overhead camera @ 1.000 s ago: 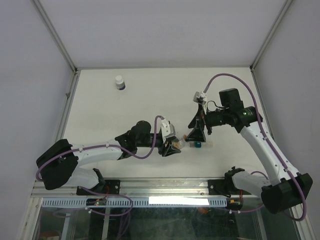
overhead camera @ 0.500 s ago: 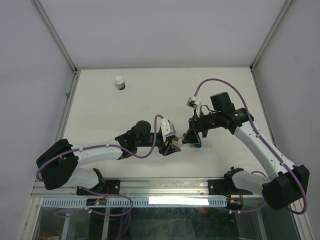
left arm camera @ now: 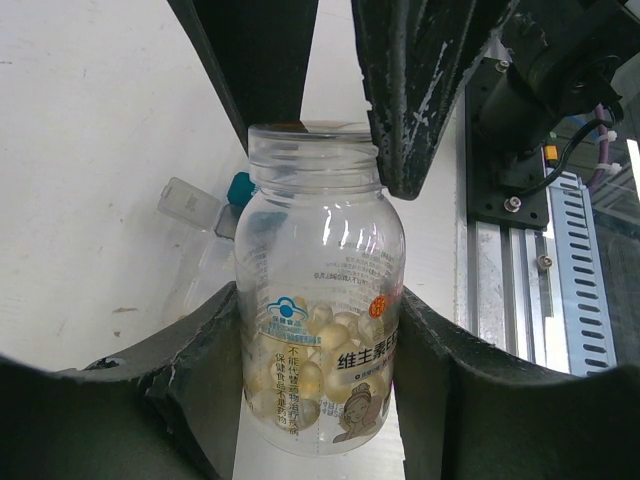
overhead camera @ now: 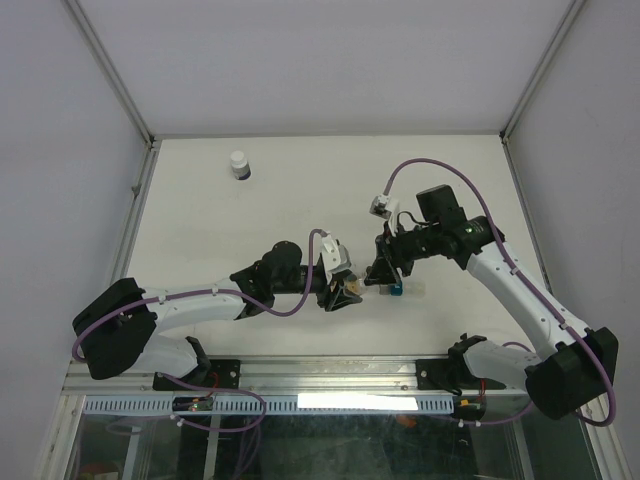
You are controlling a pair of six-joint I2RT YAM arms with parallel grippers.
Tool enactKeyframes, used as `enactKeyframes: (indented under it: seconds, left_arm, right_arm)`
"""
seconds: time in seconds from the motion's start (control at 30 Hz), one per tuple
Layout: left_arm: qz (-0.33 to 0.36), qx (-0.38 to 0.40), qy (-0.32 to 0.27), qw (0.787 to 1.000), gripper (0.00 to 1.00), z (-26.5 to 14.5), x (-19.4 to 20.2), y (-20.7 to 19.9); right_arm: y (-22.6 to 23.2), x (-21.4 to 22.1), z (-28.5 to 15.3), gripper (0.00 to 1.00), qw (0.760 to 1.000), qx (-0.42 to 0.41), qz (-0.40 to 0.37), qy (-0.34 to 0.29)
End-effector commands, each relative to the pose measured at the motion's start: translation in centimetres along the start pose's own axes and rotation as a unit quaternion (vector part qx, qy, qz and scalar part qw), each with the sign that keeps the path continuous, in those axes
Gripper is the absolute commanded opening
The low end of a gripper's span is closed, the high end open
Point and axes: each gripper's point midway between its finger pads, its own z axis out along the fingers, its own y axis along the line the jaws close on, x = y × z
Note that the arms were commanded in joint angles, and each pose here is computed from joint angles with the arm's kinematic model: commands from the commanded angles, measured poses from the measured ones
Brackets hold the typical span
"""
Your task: Sort the pills into containers
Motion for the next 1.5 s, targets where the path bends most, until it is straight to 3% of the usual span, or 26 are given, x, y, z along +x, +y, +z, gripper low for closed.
enactKeyframes:
  seconds: [0.0, 0.17, 0.27, 0.3, 0.37, 0.47, 0.53, 0.6, 0.7, 0.77, 0.87, 0.9, 1.0, 1.13, 1.27, 1.47]
  left_arm:
    - [0.018, -0.004, -0.048, 0.999, 0.0, 0.4, -3.6, 0.0]
    - [0.018, 0.003, -0.046, 0.999, 0.0, 0.3, -3.5, -0.2]
    - [0.019, 0.023, -0.04, 0.999, 0.0, 0.4, -3.3, -0.9]
    - [0.018, 0.029, -0.037, 0.999, 0.0, 0.4, -3.2, -1.1]
    - [0.018, 0.044, -0.031, 0.998, 0.0, 0.6, -3.0, -1.5]
    - [0.016, 0.064, -0.024, 0.998, 0.0, 0.7, -2.6, -2.1]
    - [0.015, 0.071, -0.021, 0.997, 0.0, 0.8, -2.5, -2.2]
    - [0.015, 0.073, -0.018, 0.997, 0.0, 1.0, -2.3, -2.2]
    - [0.016, 0.075, -0.014, 0.997, 0.0, 1.1, -2.1, -2.2]
    - [0.02, 0.074, -0.016, 0.997, 0.0, 1.1, -2.3, -2.1]
    - [0.022, 0.069, -0.018, 0.997, 0.0, 0.9, -2.3, -1.9]
    - [0.022, 0.068, -0.019, 0.997, 0.0, 0.9, -2.3, -1.8]
    - [0.021, 0.064, -0.021, 0.997, 0.0, 0.8, -2.2, -1.7]
    - [0.017, 0.059, -0.024, 0.998, 0.0, 0.7, -2.0, -1.6]
    - [0.016, 0.047, -0.035, 0.998, 0.0, 0.6, -2.5, -1.3]
    - [0.016, 0.042, -0.044, 0.998, 0.0, 0.7, -2.9, -1.1]
  right_arm:
    - [0.9, -1.2, -0.3, 0.45, 0.999, -0.013, -0.034, -0.013]
    - [1.6, -1.2, -0.5, 0.15, 0.996, -0.032, -0.088, -0.009]
    - [2.4, -1.2, -0.8, 0.0, 0.984, -0.056, -0.171, -0.014]
    - [2.7, -1.4, -1.0, 0.0, 0.976, -0.063, -0.206, -0.019]
    - [3.5, -1.2, -1.6, 0.0, 0.95, -0.086, -0.301, -0.024]
    - [3.6, -0.2, -2.2, 0.0, 0.858, -0.103, -0.502, -0.02]
    - [2.6, -0.4, -2.1, 0.0, 0.808, -0.087, -0.582, -0.013]
    - [1.9, -1.1, -2.1, 0.03, 0.799, -0.076, -0.597, -0.008]
    - [2.3, -1.3, -1.9, 0.19, 0.804, -0.085, -0.588, -0.018]
    - [2.9, -1.1, -1.9, 0.34, 0.813, -0.094, -0.573, -0.03]
    - [3.3, -1.4, -2.3, 0.85, 0.847, -0.08, -0.524, -0.043]
    - [3.6, -1.5, -2.6, 0.97, 0.857, -0.077, -0.508, -0.045]
    - [4.5, -1.5, -3.5, 0.99, 0.885, -0.082, -0.455, -0.057]
    - [5.4, -1.8, -4.1, 1.0, 0.941, -0.081, -0.319, -0.077]
    - [4.8, -1.2, -3.6, 0.99, 0.977, -0.077, -0.192, -0.055]
    - [2.4, -0.3, -2.7, 0.96, 0.996, -0.036, -0.078, -0.01]
